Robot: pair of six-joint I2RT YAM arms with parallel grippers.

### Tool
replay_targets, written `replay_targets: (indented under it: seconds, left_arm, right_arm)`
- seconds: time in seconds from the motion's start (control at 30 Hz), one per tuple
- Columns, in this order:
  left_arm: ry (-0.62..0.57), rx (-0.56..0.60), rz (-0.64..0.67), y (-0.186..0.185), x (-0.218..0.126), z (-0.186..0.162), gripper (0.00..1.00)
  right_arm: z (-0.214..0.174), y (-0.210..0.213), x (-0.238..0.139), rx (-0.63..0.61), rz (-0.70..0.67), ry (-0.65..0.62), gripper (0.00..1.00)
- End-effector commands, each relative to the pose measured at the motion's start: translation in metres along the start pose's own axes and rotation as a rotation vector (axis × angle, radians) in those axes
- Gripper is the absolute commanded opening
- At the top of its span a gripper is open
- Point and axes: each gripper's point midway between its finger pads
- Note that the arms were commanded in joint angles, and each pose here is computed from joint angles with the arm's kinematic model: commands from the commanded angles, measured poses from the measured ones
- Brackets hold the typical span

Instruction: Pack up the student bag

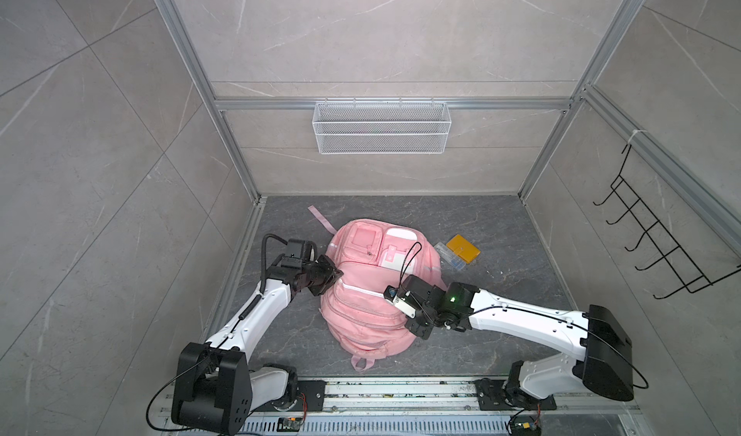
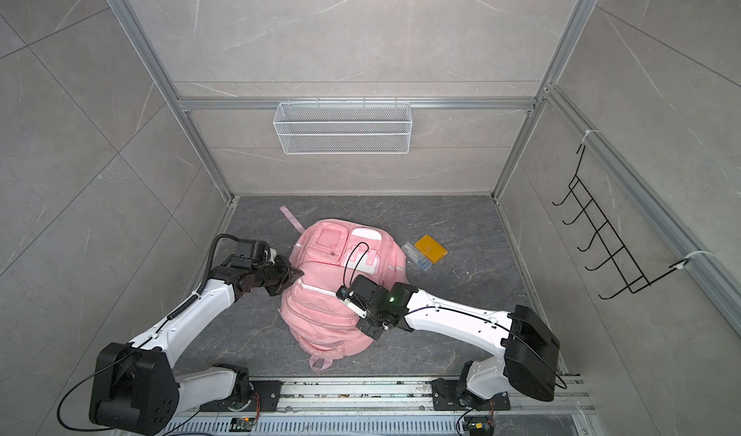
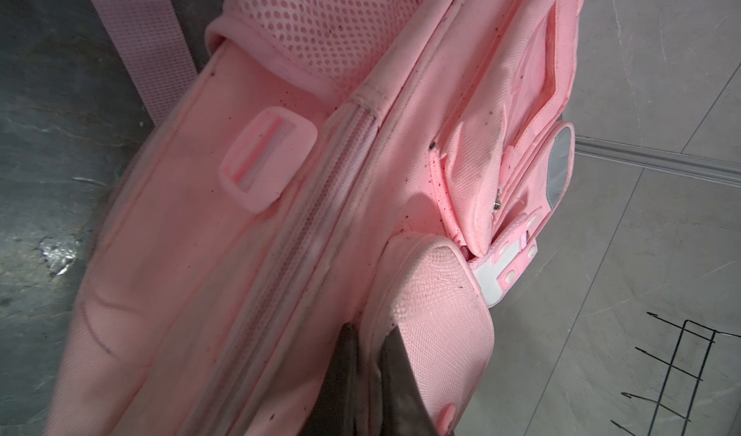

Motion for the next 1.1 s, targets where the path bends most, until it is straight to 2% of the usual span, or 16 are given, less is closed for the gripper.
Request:
replay_targets:
  seconds: [0.0, 0.13, 0.27, 0.4, 0.5, 0.6, 0.83, 1.03, 1.07]
  left_arm:
    - [-0.178, -0.074, -0.072, -0.017, -0.018, 0.037, 0.00]
    - [-0.202, -0.126, -0.077, -0.010, -0.021, 0.034, 0.00]
    - [-0.215, -0.162, -0.069, -0.002, -0.023, 0.030, 0.00]
    - [-0.233, -0.187, -0.073, 0.002, -0.026, 0.029, 0.00]
    - [-0.228, -0.190, -0.076, 0.002, -0.026, 0.026, 0.00]
    - [-0.218, -0.174, -0.052, 0.009, -0.028, 0.018, 0.00]
    - [-0.163, -0.122, -0.026, 0.022, -0.025, -0.018, 0.00]
    - [-0.044, -0.058, 0.030, 0.034, -0.010, -0.070, 0.00]
    - [-0.021, -0.047, 0.036, 0.036, -0.010, -0.076, 0.07]
  right_arm:
    - [-0.015, 0.028, 0.000, -0.038, 0.085, 0.064, 0.00]
    - [0.001, 0.037, 0.004, -0.055, 0.094, 0.042, 0.00]
    - [0.032, 0.053, 0.004, -0.014, 0.147, -0.041, 0.00]
    - [0.046, 0.074, 0.010, 0.024, 0.172, -0.071, 0.00]
    - [0.058, 0.074, 0.010, 0.081, 0.161, -0.121, 0.00]
    - [0.075, 0.056, 0.004, 0.161, 0.124, -0.190, 0.00]
    - [0.096, -0.004, 0.000, 0.329, 0.115, -0.253, 0.00]
    - [0.113, -0.058, -0.012, 0.355, 0.081, -0.257, 0.00]
    - [0.110, -0.064, -0.011, 0.358, 0.072, -0.247, 0.00]
Point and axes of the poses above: each gripper's point midway between its finger pads, its own x axis out along the fingers, its own y axis along the line the jaws close on, z = x × y, and after that the axes turned 7 degrees about x, right-handed
